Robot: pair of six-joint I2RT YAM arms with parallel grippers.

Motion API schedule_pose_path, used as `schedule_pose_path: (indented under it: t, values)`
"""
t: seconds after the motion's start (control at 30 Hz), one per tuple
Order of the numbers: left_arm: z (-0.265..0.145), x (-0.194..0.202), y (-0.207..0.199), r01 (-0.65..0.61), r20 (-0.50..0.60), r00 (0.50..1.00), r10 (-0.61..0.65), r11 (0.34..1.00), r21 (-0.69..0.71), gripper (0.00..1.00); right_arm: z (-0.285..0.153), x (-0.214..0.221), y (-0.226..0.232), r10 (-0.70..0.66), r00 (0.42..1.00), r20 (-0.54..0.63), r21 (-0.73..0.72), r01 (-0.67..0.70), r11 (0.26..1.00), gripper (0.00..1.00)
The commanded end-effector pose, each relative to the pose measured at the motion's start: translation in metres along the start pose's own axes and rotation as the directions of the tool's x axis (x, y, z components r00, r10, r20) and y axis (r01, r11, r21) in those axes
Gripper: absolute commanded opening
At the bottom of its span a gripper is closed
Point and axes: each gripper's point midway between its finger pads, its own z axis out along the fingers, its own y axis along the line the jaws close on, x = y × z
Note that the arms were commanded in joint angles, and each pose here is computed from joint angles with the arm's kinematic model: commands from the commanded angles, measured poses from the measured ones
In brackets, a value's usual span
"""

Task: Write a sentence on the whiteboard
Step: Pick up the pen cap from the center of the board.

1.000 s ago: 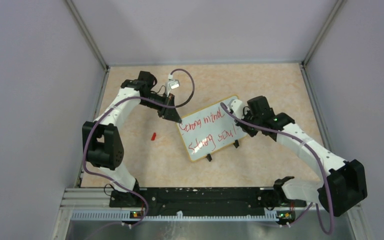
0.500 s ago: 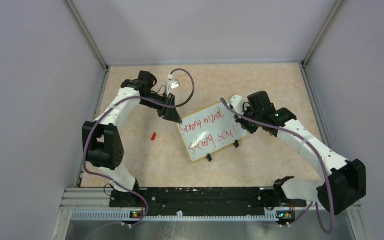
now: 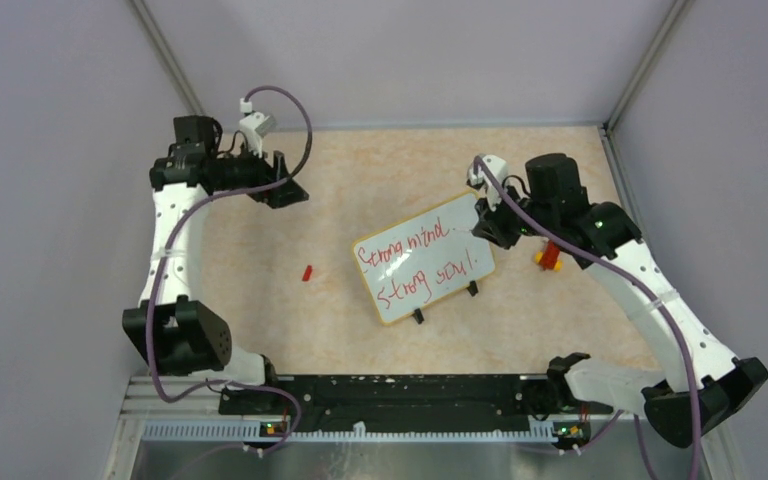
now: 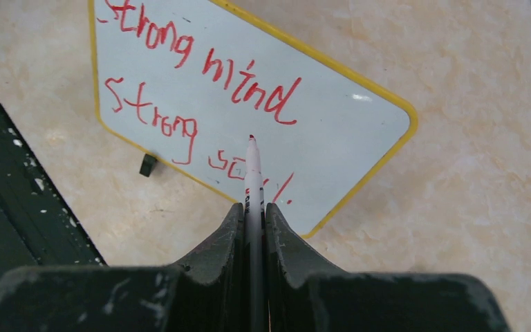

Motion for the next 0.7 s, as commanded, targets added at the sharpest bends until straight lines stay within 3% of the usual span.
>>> schedule_pose_path:
  t: [0.0, 0.27, 0.67]
  values:
    - [-0.011, 0.056, 0.028, 0.041, -0.124, 0.991, -0.059, 0.989, -0.143, 0.83, -0.019, -0.027, 0.015, 0.068, 0.993, 0.093, -0.065, -0.062, 0.996, 0.00]
    - [0.004, 0.156, 0.037, 0.178, -0.266, 0.938, -0.222, 0.968, -0.177, 0.78, -0.015, -0.044, 0.022, 0.118, 0.981, 0.153, -0.125, -0.099, 0.987, 0.00]
    - [0.036, 0.216, 0.065, 0.164, -0.384, 0.889, -0.252, 0.955, -0.246, 0.73, 0.010, -0.032, 0.017, 0.161, 0.978, 0.133, -0.138, -0.142, 0.980, 0.00]
